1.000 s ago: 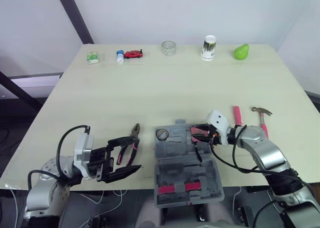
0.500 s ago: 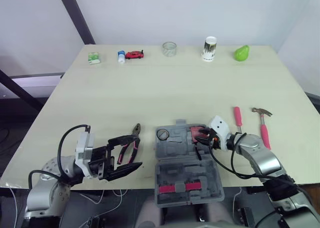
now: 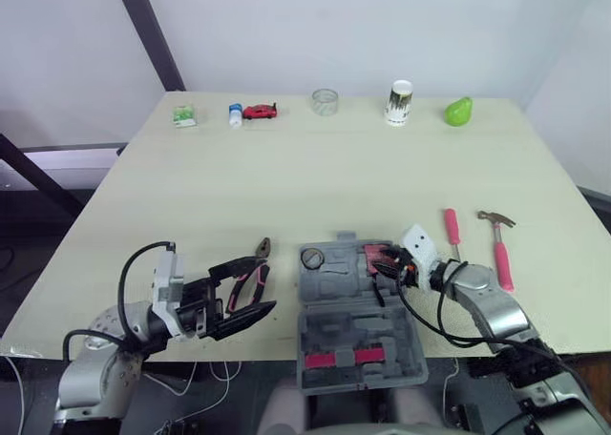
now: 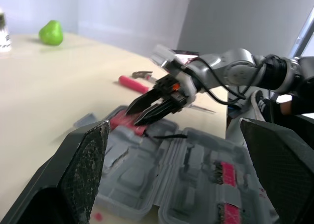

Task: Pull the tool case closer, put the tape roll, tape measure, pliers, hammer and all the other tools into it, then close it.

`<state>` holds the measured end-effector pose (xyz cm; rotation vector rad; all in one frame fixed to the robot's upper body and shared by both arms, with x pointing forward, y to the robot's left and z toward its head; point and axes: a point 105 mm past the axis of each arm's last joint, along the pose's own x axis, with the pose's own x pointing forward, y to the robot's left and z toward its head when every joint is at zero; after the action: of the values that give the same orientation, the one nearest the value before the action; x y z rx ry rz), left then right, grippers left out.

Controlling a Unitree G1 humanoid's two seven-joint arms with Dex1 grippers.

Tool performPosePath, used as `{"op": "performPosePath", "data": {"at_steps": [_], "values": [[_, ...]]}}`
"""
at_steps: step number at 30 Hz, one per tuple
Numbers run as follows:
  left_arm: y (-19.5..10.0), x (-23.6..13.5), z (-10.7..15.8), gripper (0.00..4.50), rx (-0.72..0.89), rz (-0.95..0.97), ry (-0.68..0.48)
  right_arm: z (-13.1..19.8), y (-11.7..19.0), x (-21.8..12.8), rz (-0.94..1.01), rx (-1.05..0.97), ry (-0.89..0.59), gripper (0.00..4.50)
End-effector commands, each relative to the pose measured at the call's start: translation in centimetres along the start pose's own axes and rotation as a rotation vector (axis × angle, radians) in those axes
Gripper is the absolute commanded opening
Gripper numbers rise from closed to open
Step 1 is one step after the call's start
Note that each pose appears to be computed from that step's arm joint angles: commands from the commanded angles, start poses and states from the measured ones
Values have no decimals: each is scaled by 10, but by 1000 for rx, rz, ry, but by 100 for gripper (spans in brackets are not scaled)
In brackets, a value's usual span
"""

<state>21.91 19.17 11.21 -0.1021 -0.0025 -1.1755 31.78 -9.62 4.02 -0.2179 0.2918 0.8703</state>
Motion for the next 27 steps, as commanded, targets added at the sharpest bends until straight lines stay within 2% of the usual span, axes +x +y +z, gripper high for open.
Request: {"op": "performPosePath", "data": {"at_steps": [1,3,6,8,10,13,15,17,18,19,20,24,27], "values": [[3,3,7,450,10,72,-48,31,-14,-20,-80,27,-208,182],[13,4,7,450,5,187,-75,51,-16,-35,-108,47,-332,182],[30,3,5,450,42,371,-74,65,-13,-51,-142,48,-438,182],[37,2,6,450,27,435,-72,65,-12,-58,-143,57,-442,182],[45,-1,4,450,6,490,-22,67,-15,-67,-167,72,-462,182],[47,-6,7,450,-4,494,-35,66,-15,-83,-138,87,-462,182],[45,-12,6,450,-16,489,-26,59,-15,-94,-126,52,-419,231],[39,-22,3,450,-49,476,-20,48,-17,-110,-134,40,-375,315],[36,-28,0,450,-51,475,-2,41,-17,-119,-134,34,-349,322],[32,-39,-4,450,-75,485,10,30,-15,-133,-135,36,-311,389],[28,-53,-9,450,-101,506,25,18,-14,-153,-152,54,-275,436],[17,-86,-19,450,-152,578,51,-3,-9,-202,-226,99,-214,444],[6,-113,-39,450,-190,634,126,-23,2,-240,-304,144,-144,444]]}}
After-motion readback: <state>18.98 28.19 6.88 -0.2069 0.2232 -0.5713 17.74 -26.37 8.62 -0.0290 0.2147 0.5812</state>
